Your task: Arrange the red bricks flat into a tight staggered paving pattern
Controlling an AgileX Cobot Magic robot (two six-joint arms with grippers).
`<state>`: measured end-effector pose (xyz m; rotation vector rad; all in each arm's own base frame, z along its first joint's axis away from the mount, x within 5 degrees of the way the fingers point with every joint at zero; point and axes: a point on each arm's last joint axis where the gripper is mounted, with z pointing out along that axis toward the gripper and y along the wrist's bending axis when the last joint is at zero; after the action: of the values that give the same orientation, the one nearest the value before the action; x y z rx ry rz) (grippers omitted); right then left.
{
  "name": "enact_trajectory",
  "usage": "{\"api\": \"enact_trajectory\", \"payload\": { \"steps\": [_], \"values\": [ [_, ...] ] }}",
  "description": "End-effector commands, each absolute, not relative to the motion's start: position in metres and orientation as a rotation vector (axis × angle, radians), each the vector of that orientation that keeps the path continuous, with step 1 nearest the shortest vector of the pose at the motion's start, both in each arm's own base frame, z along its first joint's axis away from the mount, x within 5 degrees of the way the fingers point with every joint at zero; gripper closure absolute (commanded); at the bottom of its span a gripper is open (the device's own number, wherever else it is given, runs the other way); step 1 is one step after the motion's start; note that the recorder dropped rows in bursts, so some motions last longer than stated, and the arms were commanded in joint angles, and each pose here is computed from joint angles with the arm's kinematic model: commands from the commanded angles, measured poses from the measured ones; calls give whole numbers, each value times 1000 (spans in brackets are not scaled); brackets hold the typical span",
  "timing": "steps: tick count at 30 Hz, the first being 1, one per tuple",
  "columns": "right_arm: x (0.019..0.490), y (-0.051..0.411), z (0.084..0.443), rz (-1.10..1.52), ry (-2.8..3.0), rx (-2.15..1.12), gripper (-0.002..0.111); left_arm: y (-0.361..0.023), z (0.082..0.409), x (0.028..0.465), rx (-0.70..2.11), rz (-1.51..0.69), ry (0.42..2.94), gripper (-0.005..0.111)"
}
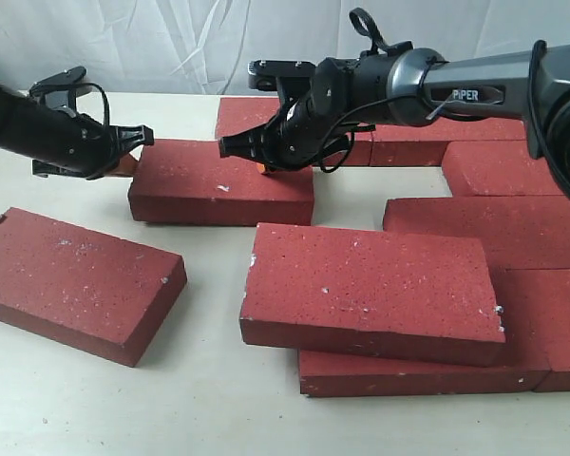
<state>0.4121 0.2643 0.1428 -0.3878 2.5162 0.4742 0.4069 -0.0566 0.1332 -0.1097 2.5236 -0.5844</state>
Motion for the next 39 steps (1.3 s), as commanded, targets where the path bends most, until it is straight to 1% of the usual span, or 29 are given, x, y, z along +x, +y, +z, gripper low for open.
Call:
{"api": "enact_trajectory", "payload": {
  "steps": [1, 5, 9, 13, 16, 18, 20, 23, 25, 29, 35, 39],
  "values": [
    [413, 263, 158, 491, 2487, -381, 109, -58, 134, 407, -41, -574, 2536, 107],
    [410, 262, 186, 517, 2432, -372, 109, -55, 140, 407, 7, -502, 2515, 107],
    [403, 258, 216, 527, 2396, -388, 109, -50, 152, 406, 114, -414, 2491, 107],
    [393, 253, 232, 509, 2441, -438, 109, -45, 172, 401, 76, -459, 2479, 107],
    [386, 251, 230, 492, 2519, -474, 109, -46, 188, 393, 23, -554, 2502, 107],
    [381, 250, 226, 471, 2578, -533, 109, -48, 190, 384, 88, -590, 2579, 107],
    [375, 252, 221, 463, 2631, -576, 109, -47, 187, 375, 141, -566, 2677, 107],
    [368, 253, 218, 441, 2689, -633, 109, -40, 182, 369, 114, -476, 2776, 107],
    [366, 253, 215, 420, 2707, -667, 109, -41, 182, 369, 98, -489, 2777, 107],
    [368, 252, 200, 381, 2750, -691, 109, -45, 187, 375, -40, -586, 2700, 107],
    [370, 255, 188, 382, 2762, -684, 109, -42, 185, 380, -44, -535, 2664, 107],
    [371, 255, 177, 373, 2788, -688, 109, -43, 171, 384, -57, -521, 2679, 107]
  ]
}}
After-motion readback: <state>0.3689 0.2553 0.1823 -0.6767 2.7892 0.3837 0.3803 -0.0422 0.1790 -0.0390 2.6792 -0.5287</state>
